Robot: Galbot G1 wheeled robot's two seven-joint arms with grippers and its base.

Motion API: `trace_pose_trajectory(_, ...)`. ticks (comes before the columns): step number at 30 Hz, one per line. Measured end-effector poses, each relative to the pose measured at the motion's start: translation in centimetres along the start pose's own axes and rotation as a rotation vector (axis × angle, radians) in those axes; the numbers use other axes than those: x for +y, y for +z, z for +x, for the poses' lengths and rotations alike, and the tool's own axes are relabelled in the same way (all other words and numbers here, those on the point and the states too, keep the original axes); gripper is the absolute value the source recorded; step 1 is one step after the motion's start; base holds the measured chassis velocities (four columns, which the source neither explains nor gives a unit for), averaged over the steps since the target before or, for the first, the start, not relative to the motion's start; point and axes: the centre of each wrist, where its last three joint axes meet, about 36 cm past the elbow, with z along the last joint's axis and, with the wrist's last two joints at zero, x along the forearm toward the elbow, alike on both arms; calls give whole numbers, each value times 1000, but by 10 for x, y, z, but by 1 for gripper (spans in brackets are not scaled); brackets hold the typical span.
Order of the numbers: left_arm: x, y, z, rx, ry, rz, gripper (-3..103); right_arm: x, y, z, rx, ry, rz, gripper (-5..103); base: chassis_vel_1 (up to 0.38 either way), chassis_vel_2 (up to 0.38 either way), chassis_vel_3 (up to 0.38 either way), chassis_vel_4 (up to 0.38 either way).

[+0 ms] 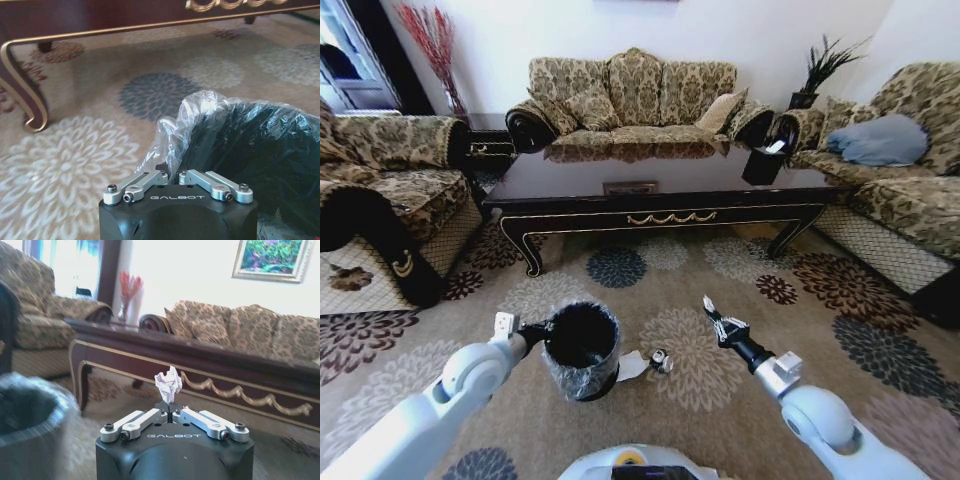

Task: Move to the front of the table and pick up the trash from the floor, then place it into the trash bin.

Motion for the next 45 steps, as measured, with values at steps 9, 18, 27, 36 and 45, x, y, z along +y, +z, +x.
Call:
trace_pose_trajectory(9, -21, -14, -23, 19, 85, -34, 4, 18, -36, 0, 20, -47, -65, 0, 0, 0, 0, 0)
trace_pose_trajectory(18, -50, -46, -47, -5, 148, -71, 4, 30, -44, 3, 38, -71, -90, 0, 0, 0, 0, 0)
trace_pose_trajectory(27, -99, -41, -73, 44, 268, -69, 4, 33, -40, 6, 70, -103, -90, 0, 0, 0, 0, 0)
trace_pose_trajectory(36, -132, -57, -80, 38, 326, -91, 4, 28, -23, 7, 93, -90, -58, 0, 0, 0, 0, 0)
trace_pose_trajectory(45, -133, -65, -80, 30, 324, -106, 4, 29, -16, 9, 102, -88, -45, 19, 0, 0, 0, 0)
